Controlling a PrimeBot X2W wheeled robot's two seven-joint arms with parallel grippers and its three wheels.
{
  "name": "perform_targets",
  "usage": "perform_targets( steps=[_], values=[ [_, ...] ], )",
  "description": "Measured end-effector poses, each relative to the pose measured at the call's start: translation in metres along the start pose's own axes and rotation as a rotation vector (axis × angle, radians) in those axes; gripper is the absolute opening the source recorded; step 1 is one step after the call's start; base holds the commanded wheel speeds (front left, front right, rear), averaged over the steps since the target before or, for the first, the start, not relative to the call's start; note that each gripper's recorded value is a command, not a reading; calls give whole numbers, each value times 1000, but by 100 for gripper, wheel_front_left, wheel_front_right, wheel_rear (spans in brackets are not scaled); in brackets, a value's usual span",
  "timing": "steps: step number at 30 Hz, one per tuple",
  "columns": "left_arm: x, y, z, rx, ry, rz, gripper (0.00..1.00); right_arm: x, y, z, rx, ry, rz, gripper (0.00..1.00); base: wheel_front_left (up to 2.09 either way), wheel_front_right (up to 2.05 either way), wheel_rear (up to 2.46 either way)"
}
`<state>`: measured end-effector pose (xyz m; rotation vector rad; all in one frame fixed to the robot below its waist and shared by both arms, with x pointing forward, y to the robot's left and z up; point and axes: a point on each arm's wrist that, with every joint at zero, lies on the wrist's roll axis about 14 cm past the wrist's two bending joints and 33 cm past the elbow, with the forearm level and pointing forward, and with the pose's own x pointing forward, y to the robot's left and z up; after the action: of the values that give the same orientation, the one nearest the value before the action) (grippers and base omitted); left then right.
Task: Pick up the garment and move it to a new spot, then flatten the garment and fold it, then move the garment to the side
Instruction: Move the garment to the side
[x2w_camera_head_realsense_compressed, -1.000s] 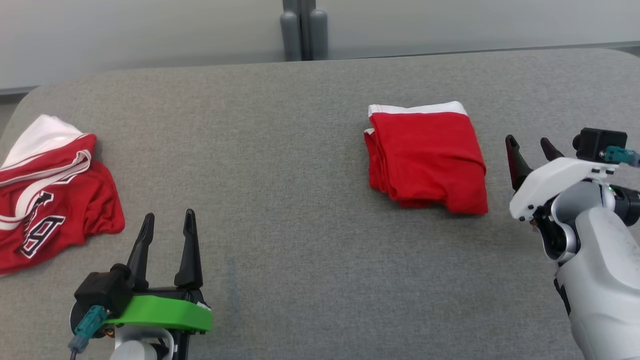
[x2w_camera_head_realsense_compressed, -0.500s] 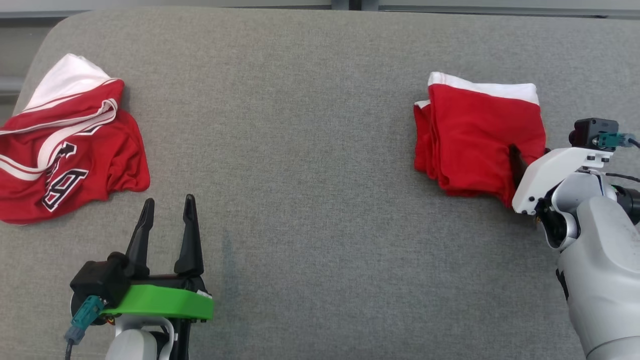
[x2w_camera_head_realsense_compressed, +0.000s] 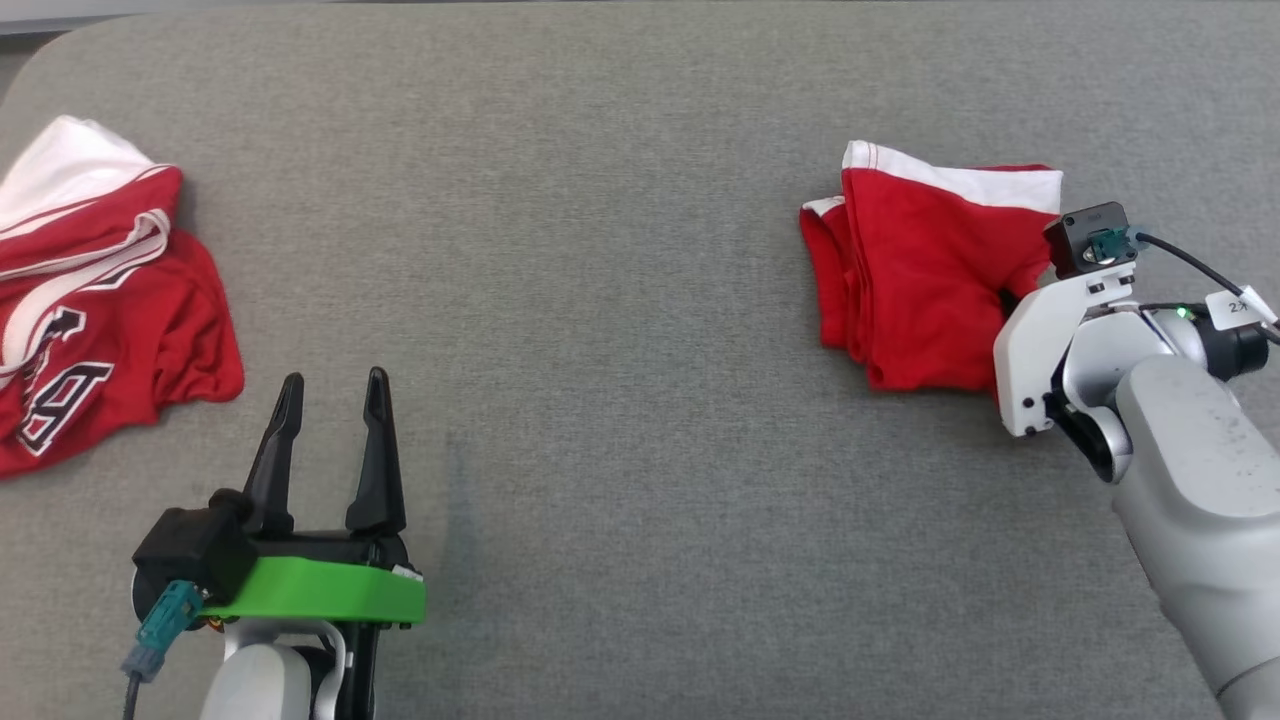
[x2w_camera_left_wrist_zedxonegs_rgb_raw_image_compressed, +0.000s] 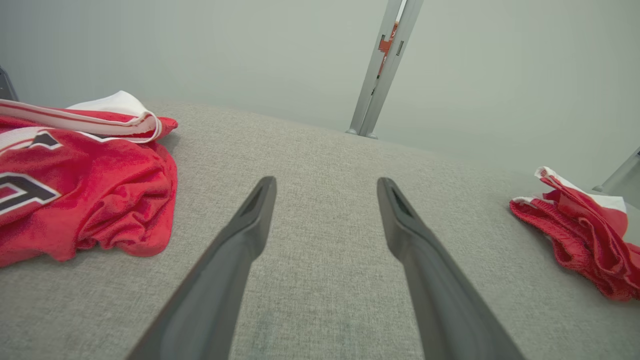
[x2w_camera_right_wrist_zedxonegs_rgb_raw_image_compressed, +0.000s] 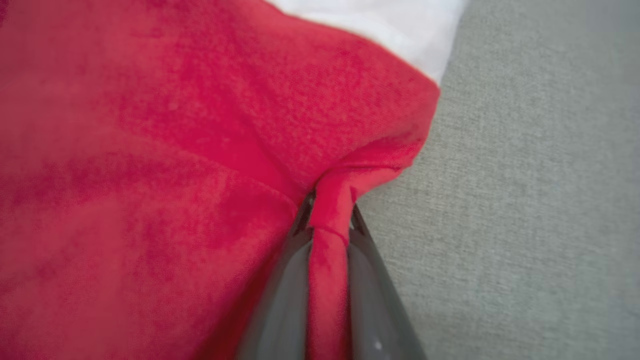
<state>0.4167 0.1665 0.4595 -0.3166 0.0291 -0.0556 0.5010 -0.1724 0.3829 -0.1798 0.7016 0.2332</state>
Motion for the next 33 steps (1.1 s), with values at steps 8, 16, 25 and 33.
perform_targets(
  steps=[8, 16, 25, 33],
  values=[
    [38, -51, 0, 17, -28, -176, 100, -30, -93, 10, -201, -26, -177, 0, 0, 0, 0],
    [67, -82, -18, -5, -21, -303, 100, -52, -195, -24, -305, 53, -393, 0, 0, 0, 0],
    [75, -87, -49, -28, 30, -351, 100, -57, -250, -45, -382, 83, -508, 0, 0, 0, 0],
    [74, -71, -55, -19, 51, -309, 100, -49, -258, -47, -378, 43, -531, 100, 0, 0, 0]
  ],
)
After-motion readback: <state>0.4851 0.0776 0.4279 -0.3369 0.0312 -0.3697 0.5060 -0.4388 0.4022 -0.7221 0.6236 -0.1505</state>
